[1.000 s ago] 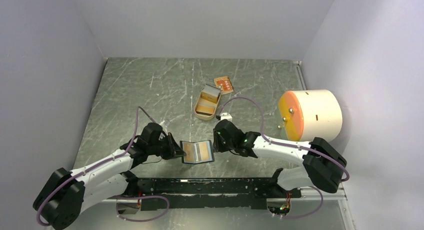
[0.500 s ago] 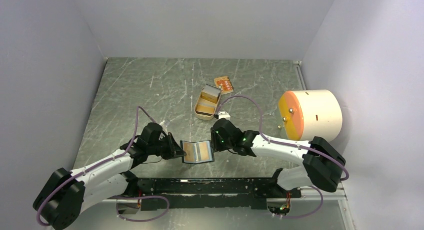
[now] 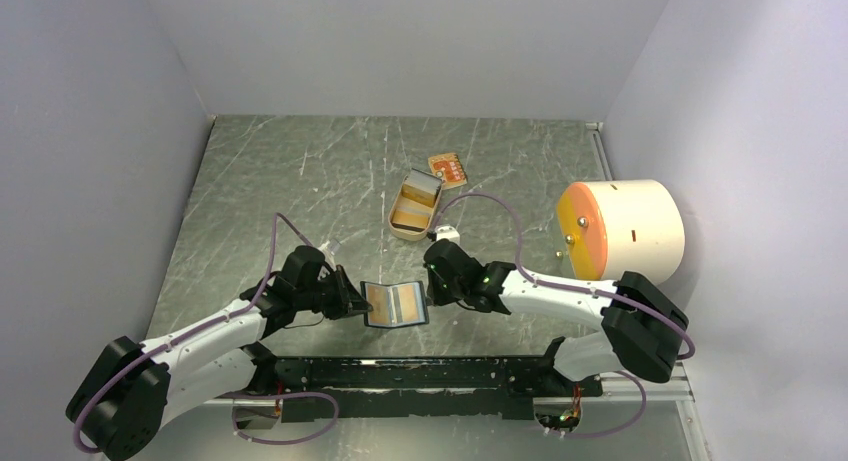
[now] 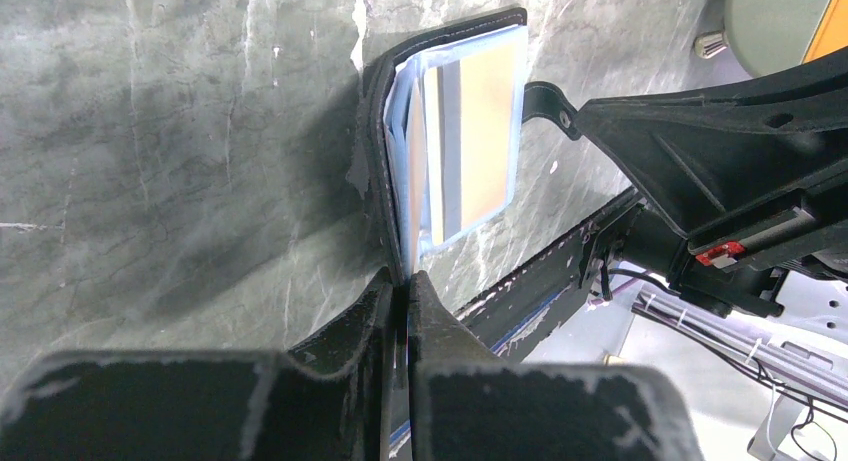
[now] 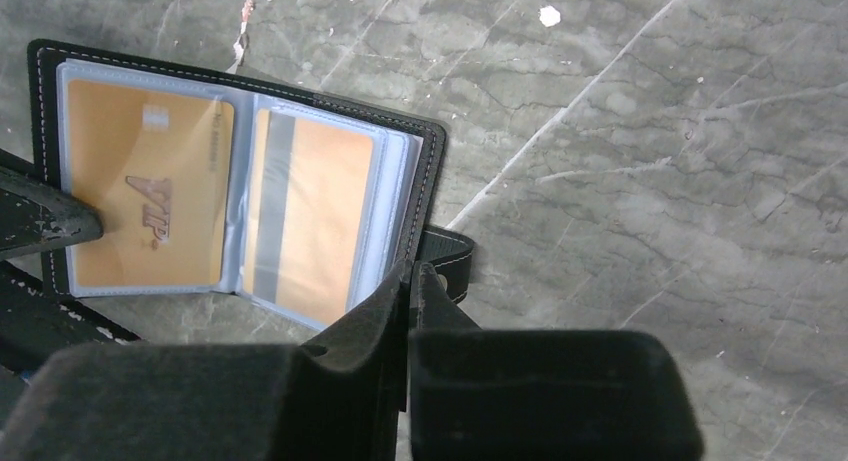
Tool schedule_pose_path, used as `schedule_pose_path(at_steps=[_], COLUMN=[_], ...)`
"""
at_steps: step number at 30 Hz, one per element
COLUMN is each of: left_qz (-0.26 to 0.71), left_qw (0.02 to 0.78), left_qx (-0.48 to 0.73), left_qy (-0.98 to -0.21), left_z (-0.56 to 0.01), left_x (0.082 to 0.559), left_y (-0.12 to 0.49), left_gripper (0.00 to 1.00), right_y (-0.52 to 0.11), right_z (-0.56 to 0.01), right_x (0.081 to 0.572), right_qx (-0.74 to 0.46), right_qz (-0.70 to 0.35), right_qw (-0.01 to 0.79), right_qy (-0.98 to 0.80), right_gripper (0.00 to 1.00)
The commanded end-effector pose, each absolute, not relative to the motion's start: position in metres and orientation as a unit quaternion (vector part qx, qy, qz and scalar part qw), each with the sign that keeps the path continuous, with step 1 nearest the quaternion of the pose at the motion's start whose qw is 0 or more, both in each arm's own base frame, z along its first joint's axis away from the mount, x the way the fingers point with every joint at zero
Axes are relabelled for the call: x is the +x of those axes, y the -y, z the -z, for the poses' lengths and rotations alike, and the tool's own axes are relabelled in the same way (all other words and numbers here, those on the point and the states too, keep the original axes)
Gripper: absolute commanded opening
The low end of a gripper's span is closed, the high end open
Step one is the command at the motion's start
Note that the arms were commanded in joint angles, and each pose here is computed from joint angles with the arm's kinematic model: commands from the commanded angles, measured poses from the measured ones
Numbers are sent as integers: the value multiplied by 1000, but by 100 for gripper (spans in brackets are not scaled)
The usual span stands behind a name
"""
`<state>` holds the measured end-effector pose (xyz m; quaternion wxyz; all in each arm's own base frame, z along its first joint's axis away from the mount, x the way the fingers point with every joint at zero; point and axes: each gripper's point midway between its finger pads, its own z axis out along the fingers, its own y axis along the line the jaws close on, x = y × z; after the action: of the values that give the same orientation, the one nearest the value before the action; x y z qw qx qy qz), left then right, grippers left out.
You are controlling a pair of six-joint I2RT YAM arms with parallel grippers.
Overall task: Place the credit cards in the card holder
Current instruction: Close the card holder at the center of the board.
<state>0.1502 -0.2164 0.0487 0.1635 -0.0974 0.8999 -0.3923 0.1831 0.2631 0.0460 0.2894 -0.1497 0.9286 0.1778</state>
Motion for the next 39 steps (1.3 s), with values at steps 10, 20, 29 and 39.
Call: schedule_pose_path(at_steps=[10,20,29,39], left_qz=[410,443,501,521], left_qw=[173,180,171,146], left_qx=[-92,-78,-44,-7], left_qy=[-891,-875,-847,-841], left_z=[-59,-81,-105,-103], left_x=[155,160,163,169], left_y=[222,233,257,293], left_gripper=[11,25,38,38], right_y=[-258,-259,-262,-251], right_z=[-55,-50,-48,-52], right_x=[187,184,182,188], right_qx=[-143,-128,-117,-93], right_qz=[-165,-205,-229,-230], right_qw=[310,327,327,347], right_qy=[-926,-914,-909,-904], right_gripper=[0,0,0,0])
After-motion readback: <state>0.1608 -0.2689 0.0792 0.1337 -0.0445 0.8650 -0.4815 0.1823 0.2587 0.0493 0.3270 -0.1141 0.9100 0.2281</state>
